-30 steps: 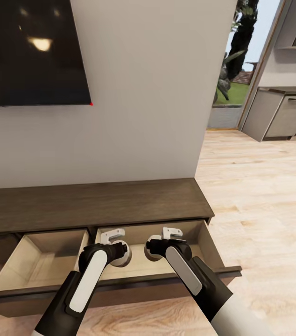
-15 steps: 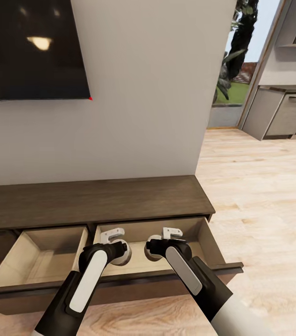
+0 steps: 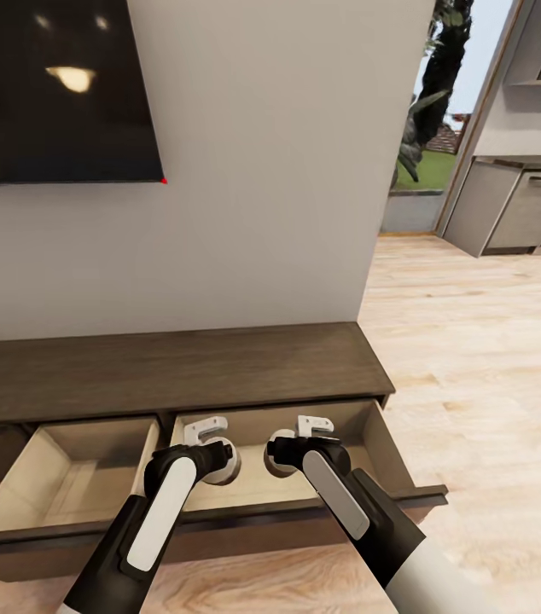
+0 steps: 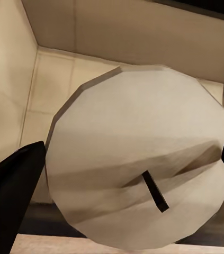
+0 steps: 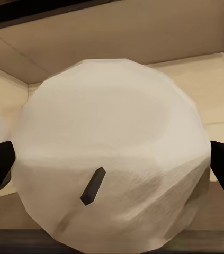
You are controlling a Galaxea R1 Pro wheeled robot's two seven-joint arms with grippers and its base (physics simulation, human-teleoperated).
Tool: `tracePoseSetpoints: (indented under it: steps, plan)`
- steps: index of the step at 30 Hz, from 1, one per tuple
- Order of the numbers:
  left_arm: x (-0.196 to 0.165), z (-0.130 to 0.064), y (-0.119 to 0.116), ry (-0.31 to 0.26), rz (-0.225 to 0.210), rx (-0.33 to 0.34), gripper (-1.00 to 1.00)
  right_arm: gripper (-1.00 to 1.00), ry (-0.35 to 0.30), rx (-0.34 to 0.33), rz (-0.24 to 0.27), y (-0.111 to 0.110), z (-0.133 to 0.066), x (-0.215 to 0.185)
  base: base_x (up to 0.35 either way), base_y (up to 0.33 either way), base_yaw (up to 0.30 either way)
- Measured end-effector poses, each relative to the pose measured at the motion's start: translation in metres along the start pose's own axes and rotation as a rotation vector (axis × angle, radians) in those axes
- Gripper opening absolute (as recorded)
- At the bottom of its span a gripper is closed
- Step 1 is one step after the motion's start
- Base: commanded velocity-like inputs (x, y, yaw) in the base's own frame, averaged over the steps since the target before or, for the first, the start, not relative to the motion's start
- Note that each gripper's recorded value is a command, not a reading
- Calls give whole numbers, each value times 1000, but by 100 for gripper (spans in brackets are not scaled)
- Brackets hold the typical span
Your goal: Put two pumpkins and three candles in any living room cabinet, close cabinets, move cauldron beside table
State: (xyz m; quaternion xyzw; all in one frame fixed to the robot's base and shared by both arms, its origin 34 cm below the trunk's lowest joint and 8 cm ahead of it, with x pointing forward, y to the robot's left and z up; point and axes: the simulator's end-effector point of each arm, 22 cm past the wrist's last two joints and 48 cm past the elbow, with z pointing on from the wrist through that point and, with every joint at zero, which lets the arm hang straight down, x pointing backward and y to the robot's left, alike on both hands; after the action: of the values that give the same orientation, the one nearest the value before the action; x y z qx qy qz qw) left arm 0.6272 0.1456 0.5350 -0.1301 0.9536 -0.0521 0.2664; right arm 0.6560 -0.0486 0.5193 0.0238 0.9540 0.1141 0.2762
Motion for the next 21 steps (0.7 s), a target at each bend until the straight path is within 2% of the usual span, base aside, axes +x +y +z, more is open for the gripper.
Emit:
tracePoseSetpoints:
  steps: [9, 21]
  plan:
    - [-1, 0, 1, -2, 1, -2, -100, -100, 0, 0, 0, 0, 0, 0, 41, 0, 0]
    - [17, 19, 6, 0, 1, -1, -100, -100, 1, 0, -1, -6, 18, 18, 0, 0, 0]
